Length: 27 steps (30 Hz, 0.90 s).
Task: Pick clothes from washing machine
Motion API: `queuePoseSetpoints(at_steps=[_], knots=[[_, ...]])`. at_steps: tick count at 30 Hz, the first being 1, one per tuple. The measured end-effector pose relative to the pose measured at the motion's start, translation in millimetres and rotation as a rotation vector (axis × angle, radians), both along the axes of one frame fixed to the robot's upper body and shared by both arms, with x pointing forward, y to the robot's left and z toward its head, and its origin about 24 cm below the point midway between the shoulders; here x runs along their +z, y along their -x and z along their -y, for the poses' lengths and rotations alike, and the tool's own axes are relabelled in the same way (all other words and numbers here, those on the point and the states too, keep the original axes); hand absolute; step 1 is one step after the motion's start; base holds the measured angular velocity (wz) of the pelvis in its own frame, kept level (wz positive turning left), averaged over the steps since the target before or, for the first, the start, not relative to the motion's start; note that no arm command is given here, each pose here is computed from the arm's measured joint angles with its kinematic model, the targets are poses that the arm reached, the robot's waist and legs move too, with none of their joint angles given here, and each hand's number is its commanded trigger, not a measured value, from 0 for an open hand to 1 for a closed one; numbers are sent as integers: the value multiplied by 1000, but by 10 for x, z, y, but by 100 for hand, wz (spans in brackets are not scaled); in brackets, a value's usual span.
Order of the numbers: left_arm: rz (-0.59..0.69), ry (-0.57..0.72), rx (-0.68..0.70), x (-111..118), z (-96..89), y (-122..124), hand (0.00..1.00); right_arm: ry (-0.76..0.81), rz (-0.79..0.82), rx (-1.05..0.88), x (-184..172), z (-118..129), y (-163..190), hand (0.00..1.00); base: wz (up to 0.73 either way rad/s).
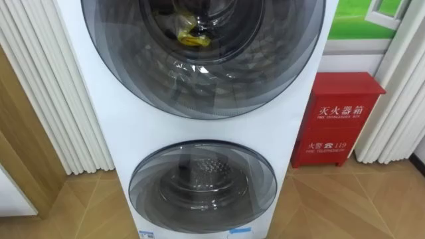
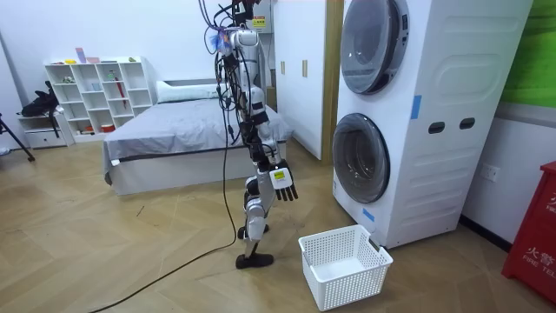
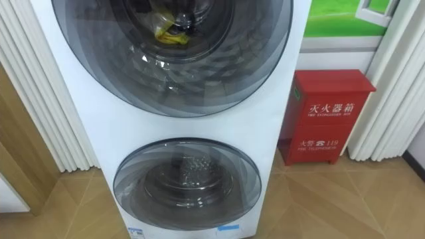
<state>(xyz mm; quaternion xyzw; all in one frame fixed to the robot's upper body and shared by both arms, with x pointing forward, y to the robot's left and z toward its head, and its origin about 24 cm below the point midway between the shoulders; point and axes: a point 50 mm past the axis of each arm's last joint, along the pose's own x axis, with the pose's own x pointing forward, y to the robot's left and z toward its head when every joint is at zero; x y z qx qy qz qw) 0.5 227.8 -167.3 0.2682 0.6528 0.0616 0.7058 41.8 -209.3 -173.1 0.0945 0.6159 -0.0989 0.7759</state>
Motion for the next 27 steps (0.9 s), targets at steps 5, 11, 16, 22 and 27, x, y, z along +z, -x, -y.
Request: queuePoseSetpoints(at_steps=[5, 11, 16, 22, 27], knots=[[1, 5, 9, -2, 5, 1, 0, -21, 6, 10, 1, -11, -6, 0, 0], [18, 22, 7, -2, 3, -44, 0, -49, 18, 19, 4, -19, -16, 0, -1], [45, 36, 61, -3, 1, -80, 0, -61, 10, -28, -1, -16, 10, 0, -3], [54, 49, 91, 1, -31, -105, 0, -32, 103, -59, 77, 90, -313, 0, -2], [89, 39, 114, 18, -88, -162, 0, 53, 409, -80, 439, 287, -1172, 0, 0]])
